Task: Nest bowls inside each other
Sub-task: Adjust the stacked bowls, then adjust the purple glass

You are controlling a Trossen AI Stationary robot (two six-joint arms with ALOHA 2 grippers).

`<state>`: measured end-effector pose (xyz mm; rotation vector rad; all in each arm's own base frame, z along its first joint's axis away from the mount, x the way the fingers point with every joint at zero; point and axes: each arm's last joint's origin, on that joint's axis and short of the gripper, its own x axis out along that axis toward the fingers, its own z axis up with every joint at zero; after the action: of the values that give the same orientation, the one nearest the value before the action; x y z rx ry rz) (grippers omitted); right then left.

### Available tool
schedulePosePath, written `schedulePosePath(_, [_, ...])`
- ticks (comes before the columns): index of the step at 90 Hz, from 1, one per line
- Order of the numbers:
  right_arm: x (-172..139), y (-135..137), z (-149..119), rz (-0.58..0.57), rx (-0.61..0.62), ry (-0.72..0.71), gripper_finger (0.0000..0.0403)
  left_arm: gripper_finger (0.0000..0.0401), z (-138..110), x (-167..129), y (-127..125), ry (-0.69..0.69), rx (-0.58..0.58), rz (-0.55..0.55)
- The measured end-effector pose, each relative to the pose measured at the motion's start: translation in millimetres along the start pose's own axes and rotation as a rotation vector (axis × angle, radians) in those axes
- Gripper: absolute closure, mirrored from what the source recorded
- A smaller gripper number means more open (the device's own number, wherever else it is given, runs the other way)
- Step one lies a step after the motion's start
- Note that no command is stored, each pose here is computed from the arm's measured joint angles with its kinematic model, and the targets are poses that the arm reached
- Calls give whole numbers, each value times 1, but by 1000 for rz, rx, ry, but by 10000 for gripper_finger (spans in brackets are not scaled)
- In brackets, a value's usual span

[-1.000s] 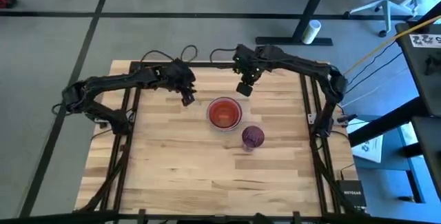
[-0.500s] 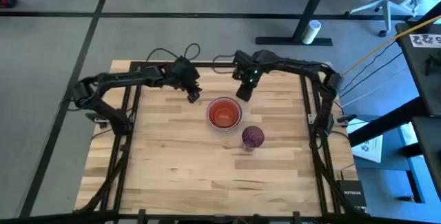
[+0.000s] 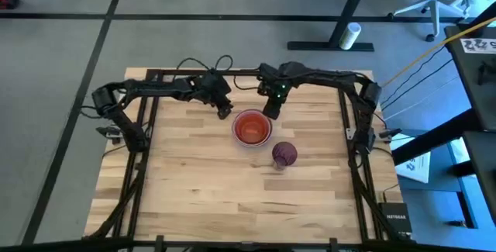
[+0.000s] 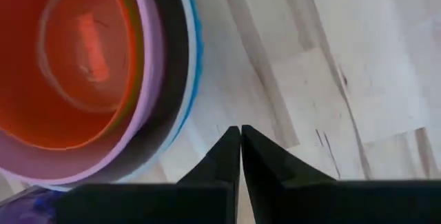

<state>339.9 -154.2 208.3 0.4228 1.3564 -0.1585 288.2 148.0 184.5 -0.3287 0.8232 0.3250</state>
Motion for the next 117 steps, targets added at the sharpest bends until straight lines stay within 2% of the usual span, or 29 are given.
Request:
schedulePosePath(12, [18, 10, 2, 8, -15, 48, 403, 282, -5, 0, -1, 51, -6, 10])
schedulePosePath(29, [37, 25, 6, 44, -57, 63, 403, 282, -8, -16, 2, 93, -9, 109])
schedulePosePath(52, [37, 53, 10, 65, -126, 30, 403, 282, -3, -42, -1, 49, 17, 149])
schedulePosePath(77, [32, 107, 13, 118, -222, -3, 403, 282, -5, -43, -4, 64, 15, 147])
schedulePosePath(86, [33, 113, 8, 39, -204, 16, 403, 282, -4, -43, -6, 61, 20, 142])
schedulePosePath(93, [24, 109, 4, -61, -198, 24, 402, 282, -4, -42, -9, 53, 25, 140])
schedulePosePath(99, [6, 105, 4, -115, -193, -36, 397, 282, -2, -42, -11, 37, 32, 135])
schedulePosePath(117, [-72, 101, -9, -119, -183, -285, 341, 282, 3, -56, -15, -26, 53, 124])
